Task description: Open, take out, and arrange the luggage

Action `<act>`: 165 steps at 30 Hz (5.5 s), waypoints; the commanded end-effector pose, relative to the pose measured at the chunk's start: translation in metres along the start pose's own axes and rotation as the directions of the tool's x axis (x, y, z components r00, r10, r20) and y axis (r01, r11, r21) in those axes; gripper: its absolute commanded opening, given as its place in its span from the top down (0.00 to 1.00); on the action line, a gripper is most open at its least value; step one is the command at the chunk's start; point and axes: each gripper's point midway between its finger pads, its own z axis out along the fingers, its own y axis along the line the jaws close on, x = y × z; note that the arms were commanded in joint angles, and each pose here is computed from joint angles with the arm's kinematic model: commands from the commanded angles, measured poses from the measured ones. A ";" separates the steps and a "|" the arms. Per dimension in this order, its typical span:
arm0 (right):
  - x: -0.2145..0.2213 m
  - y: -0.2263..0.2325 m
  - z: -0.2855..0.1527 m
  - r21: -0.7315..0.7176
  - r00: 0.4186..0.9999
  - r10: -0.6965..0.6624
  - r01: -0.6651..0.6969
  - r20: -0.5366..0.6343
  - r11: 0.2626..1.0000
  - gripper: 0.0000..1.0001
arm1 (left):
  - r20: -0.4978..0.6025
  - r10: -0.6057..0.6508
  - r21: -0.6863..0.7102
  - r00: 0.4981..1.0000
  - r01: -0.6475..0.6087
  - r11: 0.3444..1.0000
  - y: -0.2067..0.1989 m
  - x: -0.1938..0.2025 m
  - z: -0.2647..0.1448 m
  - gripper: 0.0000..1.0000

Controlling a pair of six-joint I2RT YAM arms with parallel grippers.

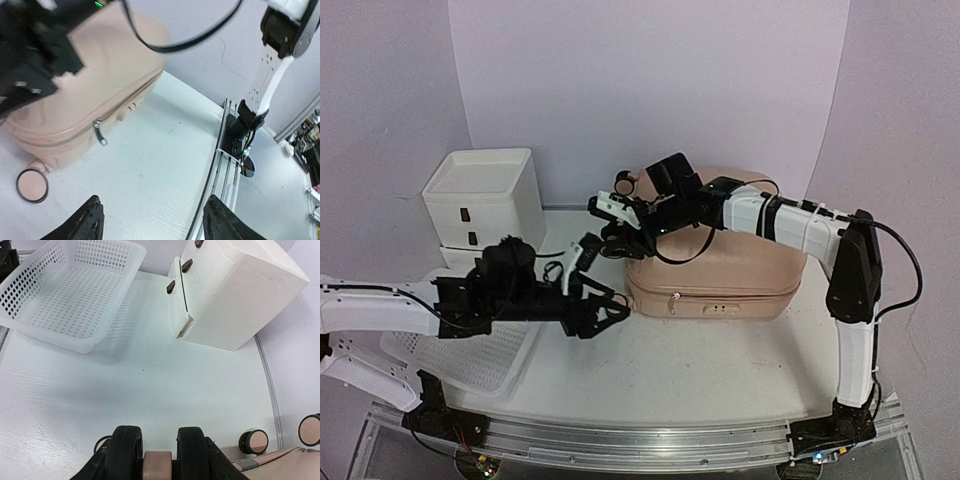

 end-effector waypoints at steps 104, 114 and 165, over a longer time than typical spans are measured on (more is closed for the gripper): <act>0.052 0.091 -0.146 -0.375 0.926 0.277 -0.359 -0.257 0.855 1.00 | 0.198 0.021 -0.486 0.980 0.079 0.871 0.136 0.035 0.098 1.00; 0.062 0.077 -0.139 -0.273 0.831 0.441 -0.535 -0.339 0.799 1.00 | 0.147 0.100 -0.308 0.984 -0.050 0.950 0.104 0.038 0.112 1.00; 0.051 0.114 -0.166 -0.418 0.831 0.489 -0.555 -0.264 0.719 1.00 | 0.096 -0.061 0.014 0.994 0.060 0.998 0.111 0.072 0.179 0.99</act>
